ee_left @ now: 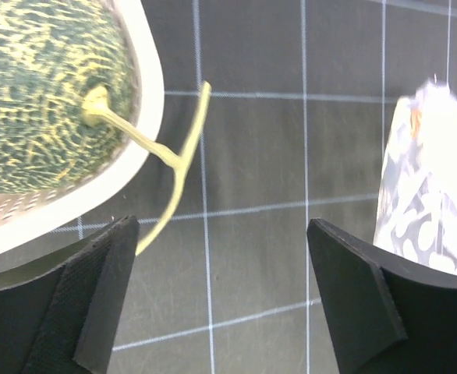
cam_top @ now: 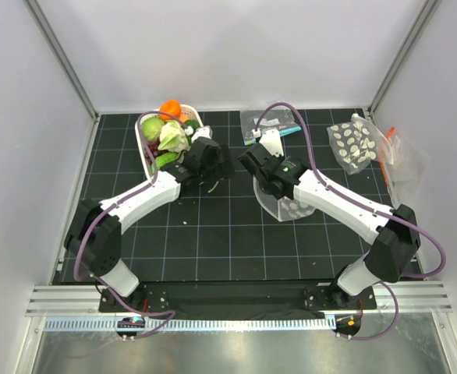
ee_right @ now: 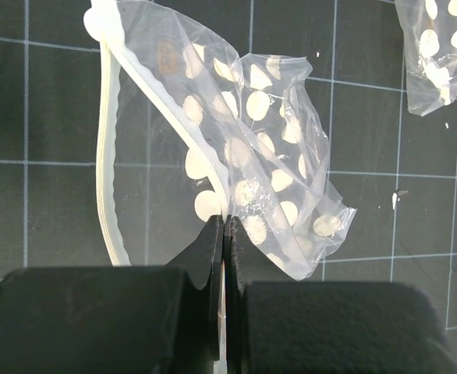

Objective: Place the food in the zip-top bag and seal the zipper
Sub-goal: Pick up the fake fruit from the bin, then place the fake fruit in the zipper food storage bag.

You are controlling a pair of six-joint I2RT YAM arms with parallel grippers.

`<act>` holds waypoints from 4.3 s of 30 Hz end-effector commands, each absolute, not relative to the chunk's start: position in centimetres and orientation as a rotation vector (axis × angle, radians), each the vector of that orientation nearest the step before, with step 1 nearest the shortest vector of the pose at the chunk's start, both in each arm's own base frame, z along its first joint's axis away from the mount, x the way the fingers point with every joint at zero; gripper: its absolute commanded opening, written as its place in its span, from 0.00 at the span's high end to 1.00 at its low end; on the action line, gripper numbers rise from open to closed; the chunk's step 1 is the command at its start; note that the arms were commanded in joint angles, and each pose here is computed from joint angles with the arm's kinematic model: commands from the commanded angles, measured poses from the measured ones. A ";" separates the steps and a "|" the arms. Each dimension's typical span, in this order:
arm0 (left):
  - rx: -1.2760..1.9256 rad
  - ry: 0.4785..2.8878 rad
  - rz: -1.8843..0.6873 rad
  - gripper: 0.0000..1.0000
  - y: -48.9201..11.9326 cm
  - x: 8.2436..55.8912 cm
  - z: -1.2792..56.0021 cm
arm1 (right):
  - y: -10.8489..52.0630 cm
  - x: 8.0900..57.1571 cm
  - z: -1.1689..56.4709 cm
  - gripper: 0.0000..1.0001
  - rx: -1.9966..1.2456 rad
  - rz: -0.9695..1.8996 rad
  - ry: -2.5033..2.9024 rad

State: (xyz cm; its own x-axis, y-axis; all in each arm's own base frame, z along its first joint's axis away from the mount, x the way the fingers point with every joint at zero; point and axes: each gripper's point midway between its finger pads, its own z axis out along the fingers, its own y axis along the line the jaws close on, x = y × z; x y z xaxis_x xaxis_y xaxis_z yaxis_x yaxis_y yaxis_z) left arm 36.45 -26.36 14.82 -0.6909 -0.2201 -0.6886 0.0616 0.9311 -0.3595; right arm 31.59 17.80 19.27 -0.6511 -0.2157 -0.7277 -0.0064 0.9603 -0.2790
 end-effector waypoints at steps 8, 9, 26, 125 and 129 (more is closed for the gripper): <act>-0.448 2.090 -0.518 0.32 -25.7 40.0 14.2 | 18.3 31.9 21.1 0.99 -0.083 -0.212 2.202; -0.463 2.068 -0.529 0.36 -26.0 40.4 14.2 | 18.4 31.9 21.1 0.99 -0.084 -0.205 2.203; -0.600 1.983 -0.452 0.57 -25.8 43.3 10.7 | 18.9 31.4 21.6 0.99 -0.075 -0.126 2.202; 0.102 1.853 -1.834 1.00 -37.1 21.4 33.7 | 17.2 26.6 28.3 0.99 0.171 0.675 2.000; 0.128 1.872 -1.872 1.00 -37.3 20.8 33.7 | 18.1 26.3 28.7 0.99 0.133 0.732 1.987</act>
State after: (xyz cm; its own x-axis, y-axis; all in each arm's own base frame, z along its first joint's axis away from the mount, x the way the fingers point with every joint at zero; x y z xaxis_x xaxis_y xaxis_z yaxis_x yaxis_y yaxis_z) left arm 21.38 -37.72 32.41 -0.8866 -0.2753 -0.3716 0.3632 0.0828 -0.9280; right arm 26.11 17.30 27.24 -0.5461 0.3504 -0.7609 -0.1599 0.8480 0.5053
